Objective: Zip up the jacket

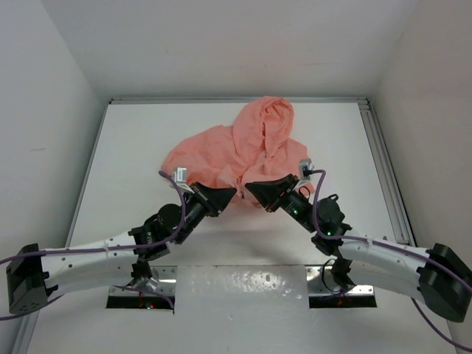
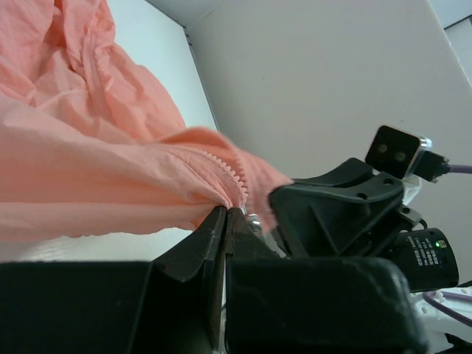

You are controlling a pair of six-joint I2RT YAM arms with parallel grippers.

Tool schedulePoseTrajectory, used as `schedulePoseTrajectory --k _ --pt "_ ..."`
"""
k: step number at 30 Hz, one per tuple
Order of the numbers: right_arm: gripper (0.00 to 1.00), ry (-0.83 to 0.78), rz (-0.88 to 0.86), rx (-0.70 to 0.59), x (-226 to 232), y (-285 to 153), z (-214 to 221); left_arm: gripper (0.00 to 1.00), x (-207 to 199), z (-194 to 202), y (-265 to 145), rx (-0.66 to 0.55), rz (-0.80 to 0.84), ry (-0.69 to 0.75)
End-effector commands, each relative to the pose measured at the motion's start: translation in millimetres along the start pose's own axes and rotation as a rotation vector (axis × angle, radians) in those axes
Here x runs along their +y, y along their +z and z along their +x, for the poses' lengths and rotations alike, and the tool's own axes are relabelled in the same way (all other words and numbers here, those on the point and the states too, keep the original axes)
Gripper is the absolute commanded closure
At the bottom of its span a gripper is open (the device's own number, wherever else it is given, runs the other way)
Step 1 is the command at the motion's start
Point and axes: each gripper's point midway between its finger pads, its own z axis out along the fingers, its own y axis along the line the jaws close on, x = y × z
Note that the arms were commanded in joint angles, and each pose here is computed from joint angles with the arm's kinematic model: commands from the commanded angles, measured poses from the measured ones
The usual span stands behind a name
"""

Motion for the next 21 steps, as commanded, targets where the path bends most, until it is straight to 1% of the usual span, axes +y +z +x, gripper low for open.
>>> schedulePoseTrajectory --k 1,6,11,15,18,19,21 --pt "1.00 0.026 -0.149 -0.127 39 -3 -37 1.00 -20 0 0 0.018 0.036 -0.073" --pt "1.00 0.024 -0.150 -0.132 40 -5 -38 1.00 -23 1 4 0.020 0.040 -0.106" --pt "1.00 0.026 -0.114 -0.109 28 -11 -26 1.00 -33 -3 2 0.009 0.080 -0.149" --pt "1.00 0.022 -0.079 -0.077 18 -13 -15 1.00 -39 -4 0 0.015 0.107 -0.144" --pt "1.00 0.036 -0.088 -0.054 20 -15 -12 1.00 -37 0 -1 0.033 0.104 -0.133" --pt "1.00 0.040 -0.099 -0.064 24 -18 -17 1.00 -34 1 -1 0.036 0.100 -0.131" --pt "1.00 0.050 -0.069 -0.026 20 -20 -11 1.00 -35 0 -4 0.035 0.110 -0.138"
